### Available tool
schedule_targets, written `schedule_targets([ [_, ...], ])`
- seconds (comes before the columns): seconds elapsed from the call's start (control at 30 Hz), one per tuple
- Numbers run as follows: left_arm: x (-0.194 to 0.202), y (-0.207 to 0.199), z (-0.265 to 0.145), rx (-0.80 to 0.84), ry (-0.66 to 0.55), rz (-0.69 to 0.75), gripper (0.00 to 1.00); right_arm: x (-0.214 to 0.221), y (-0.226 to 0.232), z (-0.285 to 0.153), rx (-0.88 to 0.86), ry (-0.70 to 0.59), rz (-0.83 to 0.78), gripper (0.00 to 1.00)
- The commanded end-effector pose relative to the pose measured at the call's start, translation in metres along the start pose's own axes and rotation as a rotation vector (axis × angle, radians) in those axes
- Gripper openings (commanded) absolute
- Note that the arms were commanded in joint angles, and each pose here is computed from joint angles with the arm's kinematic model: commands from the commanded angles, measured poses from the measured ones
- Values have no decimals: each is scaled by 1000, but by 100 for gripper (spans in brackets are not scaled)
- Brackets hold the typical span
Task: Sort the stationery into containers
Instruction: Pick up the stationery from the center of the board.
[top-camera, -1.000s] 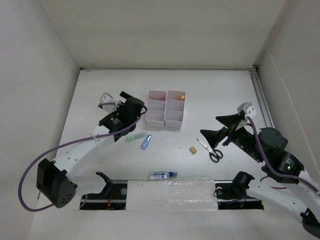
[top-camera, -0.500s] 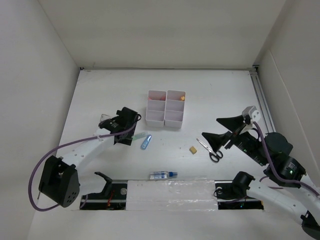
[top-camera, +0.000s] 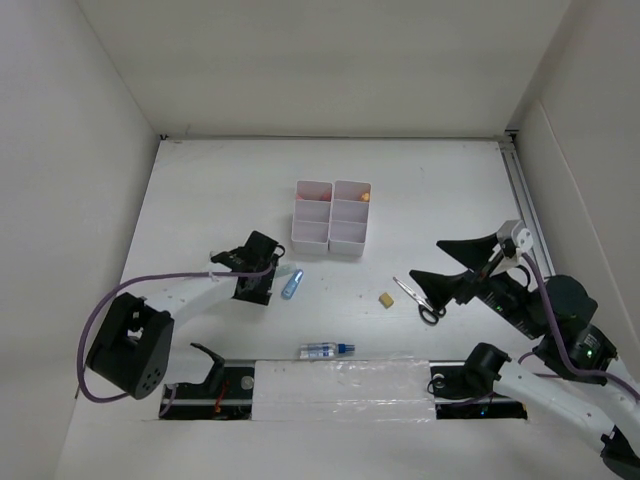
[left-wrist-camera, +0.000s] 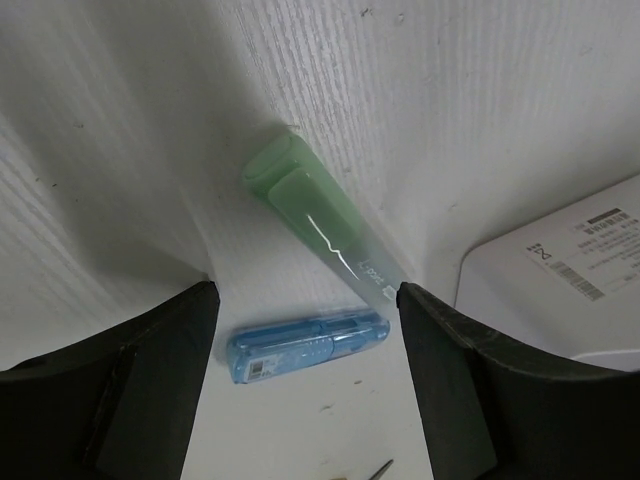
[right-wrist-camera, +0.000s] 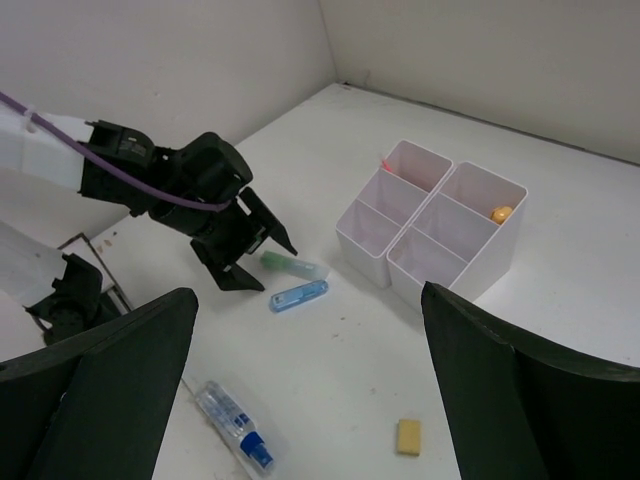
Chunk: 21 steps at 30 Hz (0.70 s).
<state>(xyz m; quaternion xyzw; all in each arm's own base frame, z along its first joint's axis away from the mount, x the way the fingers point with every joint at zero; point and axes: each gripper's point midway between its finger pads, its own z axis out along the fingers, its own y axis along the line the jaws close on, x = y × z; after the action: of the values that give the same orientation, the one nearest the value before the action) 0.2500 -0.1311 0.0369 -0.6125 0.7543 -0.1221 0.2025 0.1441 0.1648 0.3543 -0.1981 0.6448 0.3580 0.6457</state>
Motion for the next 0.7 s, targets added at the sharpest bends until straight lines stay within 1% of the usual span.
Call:
schedule_targets([
  [0.0,6,-2,10,-9,16,-51,68,-15,8,-1,-36,-63,17,100],
  [0.1,9,2,19,-44,15,-41,68,-15,8,-1,-36,-63,17,100],
  [0.13,10,0,21,-42,16,-54,67,-15,8,-1,-36,-63,17,100],
  [0.17,11,-3,21,-30,19,-58,67,-20,9,-3,-40,-82,17,100],
  [0.27,14,1,27,-51,25,-71,67,-20,10,-3,-49,-81,17,100],
  [0.33,15,0,29,-71,19,-66,61,-19,10,-6,-49,-81,17,100],
  [0.4,15,-4,27,-84,15,-62,60,-21,11,-8,-52,-89,27,100],
  [0.47,11,3,29,-123,0,-61,57,-23,9,-10,-45,-100,27,100],
  [0.5,11,-2,27,-114,3,-64,55,-26,10,-13,-47,-111,28,100],
  [0.53,6,4,31,-142,-11,-70,49,-24,8,-14,-38,-113,28,100],
  [0.6,3,4,31,-149,-4,-74,44,-26,8,-14,-40,-122,29,100],
  [0.67,1,14,37,-195,17,-77,38,-26,8,-14,-40,-122,29,100],
])
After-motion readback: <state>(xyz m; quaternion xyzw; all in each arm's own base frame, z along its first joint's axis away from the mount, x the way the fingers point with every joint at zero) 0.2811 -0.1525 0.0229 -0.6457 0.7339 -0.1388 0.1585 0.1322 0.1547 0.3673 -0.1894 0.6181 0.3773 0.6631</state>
